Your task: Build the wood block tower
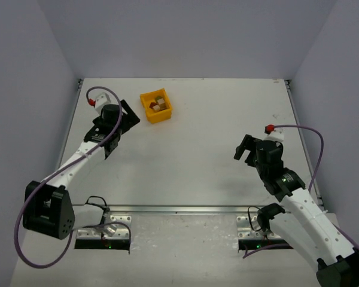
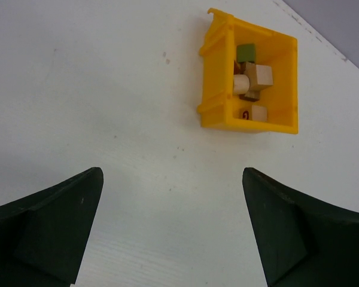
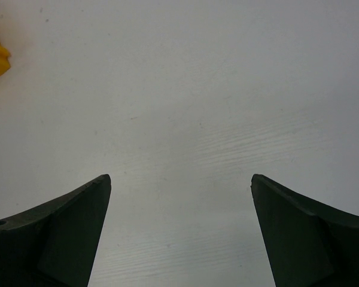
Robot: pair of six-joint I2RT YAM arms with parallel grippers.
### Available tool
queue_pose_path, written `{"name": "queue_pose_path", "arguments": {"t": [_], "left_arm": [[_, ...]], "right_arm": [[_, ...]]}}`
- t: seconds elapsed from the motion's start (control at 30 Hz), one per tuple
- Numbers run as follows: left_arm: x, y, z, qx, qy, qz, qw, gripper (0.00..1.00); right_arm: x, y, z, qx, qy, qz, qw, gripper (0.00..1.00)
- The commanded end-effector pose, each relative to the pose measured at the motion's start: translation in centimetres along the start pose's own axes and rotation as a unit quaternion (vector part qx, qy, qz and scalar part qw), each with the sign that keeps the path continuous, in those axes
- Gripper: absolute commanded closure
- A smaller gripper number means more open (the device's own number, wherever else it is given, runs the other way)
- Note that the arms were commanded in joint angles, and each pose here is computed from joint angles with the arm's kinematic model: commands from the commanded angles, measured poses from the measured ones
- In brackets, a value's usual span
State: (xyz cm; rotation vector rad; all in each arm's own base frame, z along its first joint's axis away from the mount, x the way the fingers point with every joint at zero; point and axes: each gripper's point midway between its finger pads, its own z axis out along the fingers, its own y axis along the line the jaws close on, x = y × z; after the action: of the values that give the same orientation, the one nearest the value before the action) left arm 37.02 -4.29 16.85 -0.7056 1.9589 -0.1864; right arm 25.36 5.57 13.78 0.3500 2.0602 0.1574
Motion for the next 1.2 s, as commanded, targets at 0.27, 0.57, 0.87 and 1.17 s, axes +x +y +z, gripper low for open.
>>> {"name": "queue_pose_path", "arguments": {"t": [0.27, 0.57, 0.87, 1.17], "left_arm": [[-0.3, -8.9, 11.4, 0.059, 0.046, 0.026, 0.997, 0.02], [1.2, -8.7, 18.7, -0.009, 0.055, 0.046, 0.997, 0.43], [2.1, -7.6, 20.5, -0.045, 0.066, 0.073, 0.994, 0.77], [-3.7, -9.4, 14.2, -0.050, -0.037, 0.163, 0.985, 1.00]], "right_arm": [[0.6, -1.5, 0.2, 0.063, 0.036, -0.002, 0.997, 0.01], [0.9, -0.6, 0.6, 0.035, 0.038, -0.017, 0.999, 0.01], [0.7, -1.2, 0.5, 0.046, 0.032, -0.024, 0.998, 0.01], [0.6, -1.1, 0.2, 0.040, 0.028, -0.023, 0.999, 0.01]]}}
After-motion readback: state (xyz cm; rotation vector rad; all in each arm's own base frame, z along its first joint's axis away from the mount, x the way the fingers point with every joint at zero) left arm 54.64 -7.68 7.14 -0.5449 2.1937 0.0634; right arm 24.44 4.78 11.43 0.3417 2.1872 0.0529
